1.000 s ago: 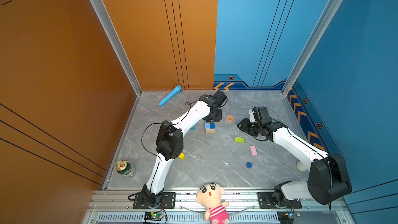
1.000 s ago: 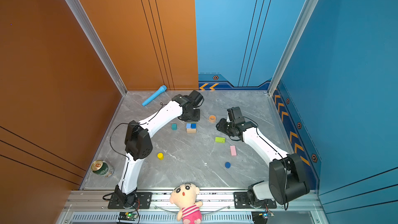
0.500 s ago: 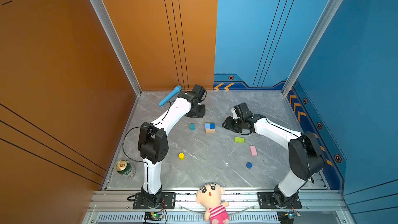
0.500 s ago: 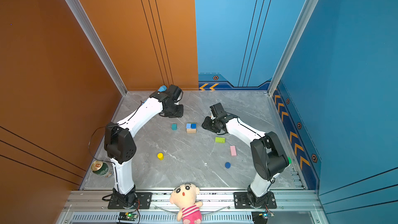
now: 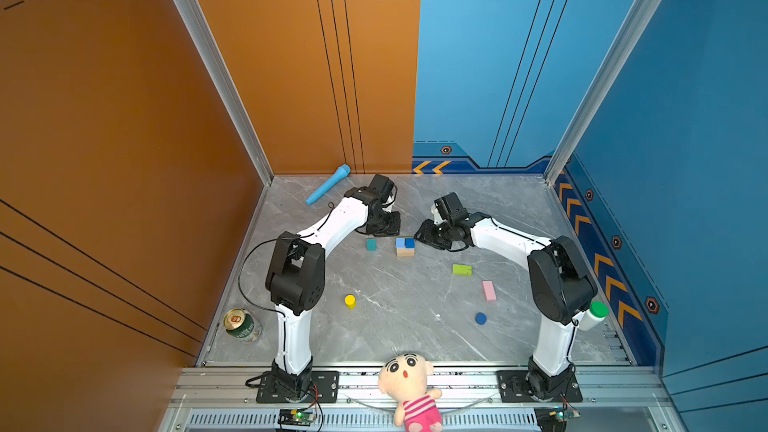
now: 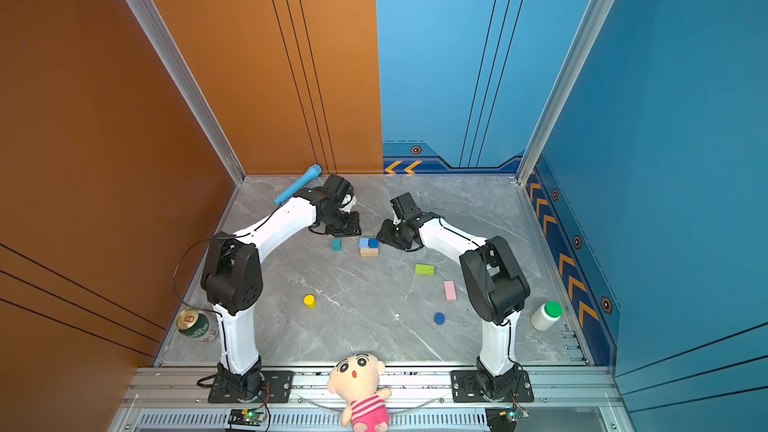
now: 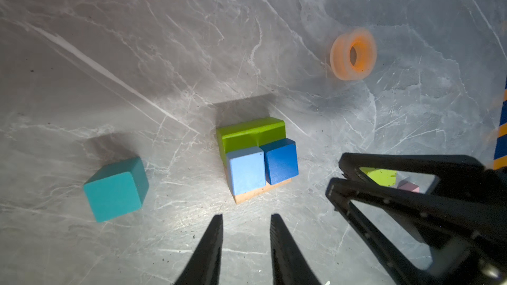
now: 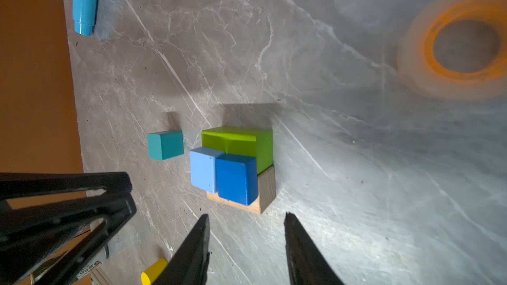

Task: Build the wood block tower
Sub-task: 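Press both grippers against the two blue cubes from opposite sides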

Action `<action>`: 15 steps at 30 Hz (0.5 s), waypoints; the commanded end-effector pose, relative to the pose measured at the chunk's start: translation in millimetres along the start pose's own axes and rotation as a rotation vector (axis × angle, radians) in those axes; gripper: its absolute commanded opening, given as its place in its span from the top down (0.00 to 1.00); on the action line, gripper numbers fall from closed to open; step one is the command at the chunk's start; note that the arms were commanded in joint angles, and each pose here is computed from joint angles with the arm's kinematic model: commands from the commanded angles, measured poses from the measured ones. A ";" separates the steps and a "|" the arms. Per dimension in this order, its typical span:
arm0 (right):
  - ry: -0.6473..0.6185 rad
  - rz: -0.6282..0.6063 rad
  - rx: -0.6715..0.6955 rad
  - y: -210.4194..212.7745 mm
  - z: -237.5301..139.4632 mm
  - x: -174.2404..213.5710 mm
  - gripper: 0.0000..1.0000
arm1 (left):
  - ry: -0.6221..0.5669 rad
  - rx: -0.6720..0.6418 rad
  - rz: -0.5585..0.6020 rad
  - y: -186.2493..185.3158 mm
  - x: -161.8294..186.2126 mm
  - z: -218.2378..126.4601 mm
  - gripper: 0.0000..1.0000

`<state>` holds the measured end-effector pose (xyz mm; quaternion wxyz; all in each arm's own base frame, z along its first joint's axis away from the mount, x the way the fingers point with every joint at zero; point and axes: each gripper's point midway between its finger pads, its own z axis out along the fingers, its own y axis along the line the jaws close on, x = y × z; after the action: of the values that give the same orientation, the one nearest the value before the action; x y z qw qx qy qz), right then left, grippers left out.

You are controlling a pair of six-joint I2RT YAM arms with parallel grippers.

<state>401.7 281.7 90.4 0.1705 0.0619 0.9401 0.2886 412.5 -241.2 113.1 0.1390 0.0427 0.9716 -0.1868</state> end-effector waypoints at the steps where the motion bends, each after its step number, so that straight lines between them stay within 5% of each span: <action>1: 0.014 0.002 -0.029 11.9 5.9 -2.8 0.54 | 0.034 0.019 -0.012 6.5 6.1 16.7 0.69; 15: 0.051 -0.002 -0.033 15.2 21.9 -2.8 0.59 | 0.048 0.059 -0.066 7.9 12.2 36.9 0.74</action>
<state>413.8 298.5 86.7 0.1606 0.0529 0.9376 0.3038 411.1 -247.9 83.0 0.1206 0.0285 0.9700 -0.2092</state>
